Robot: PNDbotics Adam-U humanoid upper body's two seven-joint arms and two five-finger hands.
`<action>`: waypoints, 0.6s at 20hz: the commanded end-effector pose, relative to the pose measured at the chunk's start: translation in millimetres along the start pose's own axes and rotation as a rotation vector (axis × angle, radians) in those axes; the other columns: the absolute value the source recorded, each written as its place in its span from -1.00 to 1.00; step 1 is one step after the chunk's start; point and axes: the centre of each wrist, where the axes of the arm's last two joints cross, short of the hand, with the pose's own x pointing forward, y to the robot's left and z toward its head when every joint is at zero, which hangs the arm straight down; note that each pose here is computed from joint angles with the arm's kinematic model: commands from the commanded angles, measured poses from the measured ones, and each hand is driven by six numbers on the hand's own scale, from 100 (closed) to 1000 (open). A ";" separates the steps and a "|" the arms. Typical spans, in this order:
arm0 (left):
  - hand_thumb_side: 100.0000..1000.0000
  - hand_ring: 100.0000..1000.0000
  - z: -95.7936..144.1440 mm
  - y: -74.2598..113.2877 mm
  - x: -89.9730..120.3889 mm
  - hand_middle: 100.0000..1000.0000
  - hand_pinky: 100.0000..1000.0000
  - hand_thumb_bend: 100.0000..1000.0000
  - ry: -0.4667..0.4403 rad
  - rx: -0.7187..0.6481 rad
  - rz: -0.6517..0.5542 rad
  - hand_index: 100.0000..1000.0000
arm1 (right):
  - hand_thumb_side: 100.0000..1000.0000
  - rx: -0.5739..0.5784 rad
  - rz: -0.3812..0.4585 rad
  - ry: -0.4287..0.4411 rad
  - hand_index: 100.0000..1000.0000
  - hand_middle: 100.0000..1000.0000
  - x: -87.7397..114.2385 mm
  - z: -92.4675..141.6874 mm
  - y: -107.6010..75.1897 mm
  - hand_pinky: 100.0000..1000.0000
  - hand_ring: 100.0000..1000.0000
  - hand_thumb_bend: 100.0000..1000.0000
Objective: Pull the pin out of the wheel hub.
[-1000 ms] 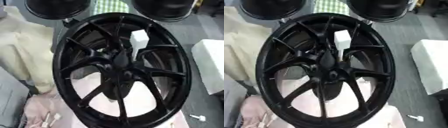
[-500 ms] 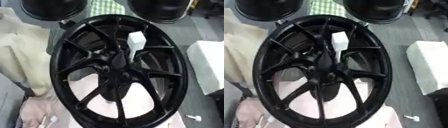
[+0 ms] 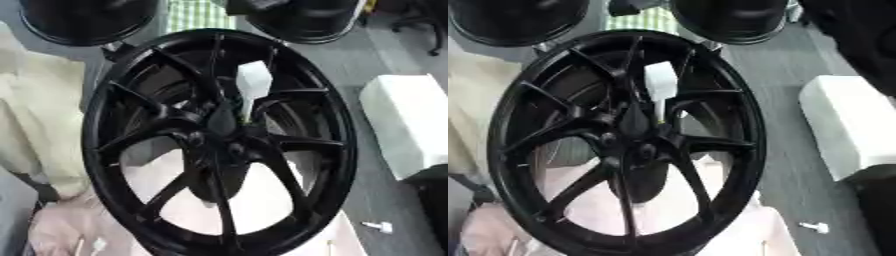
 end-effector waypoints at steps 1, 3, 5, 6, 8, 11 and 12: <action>0.05 0.22 -3.9 2.2 6.1 0.08 0.48 0.28 -0.018 -0.006 -0.007 0.43 | -0.17 0.004 0.008 -0.012 0.56 0.44 0.3 -9.4 -17.2 0.72 0.63 -0.08; 0.05 0.23 -3.7 1.7 5.6 0.08 0.48 0.28 -0.015 -0.009 -0.006 0.43 | -0.17 0.020 -0.004 -0.025 0.56 0.45 2.2 -17.5 -20.7 0.72 0.64 -0.07; 0.05 0.23 -3.8 0.7 5.5 0.08 0.48 0.28 -0.014 -0.013 -0.005 0.43 | -0.17 0.037 -0.019 -0.040 0.56 0.45 4.8 -25.9 -23.3 0.72 0.64 -0.07; 0.05 0.23 -3.8 0.4 5.4 0.08 0.48 0.28 -0.014 -0.015 -0.004 0.43 | -0.17 0.045 -0.028 -0.049 0.57 0.45 6.2 -29.5 -24.4 0.72 0.64 -0.07; 0.05 0.23 -3.5 0.3 5.1 0.08 0.48 0.28 -0.013 -0.015 -0.004 0.43 | -0.17 0.062 -0.046 -0.066 0.57 0.46 8.7 -35.1 -25.8 0.72 0.64 -0.07; 0.05 0.23 -2.8 1.4 4.5 0.08 0.48 0.28 -0.011 -0.012 -0.005 0.43 | -0.18 0.086 -0.066 -0.083 0.57 0.46 10.5 -35.5 -29.7 0.73 0.65 -0.07; 0.05 0.23 -2.6 2.1 4.4 0.08 0.48 0.28 -0.010 -0.010 -0.007 0.43 | -0.18 0.091 -0.073 -0.085 0.57 0.46 10.2 -33.5 -31.5 0.73 0.65 -0.07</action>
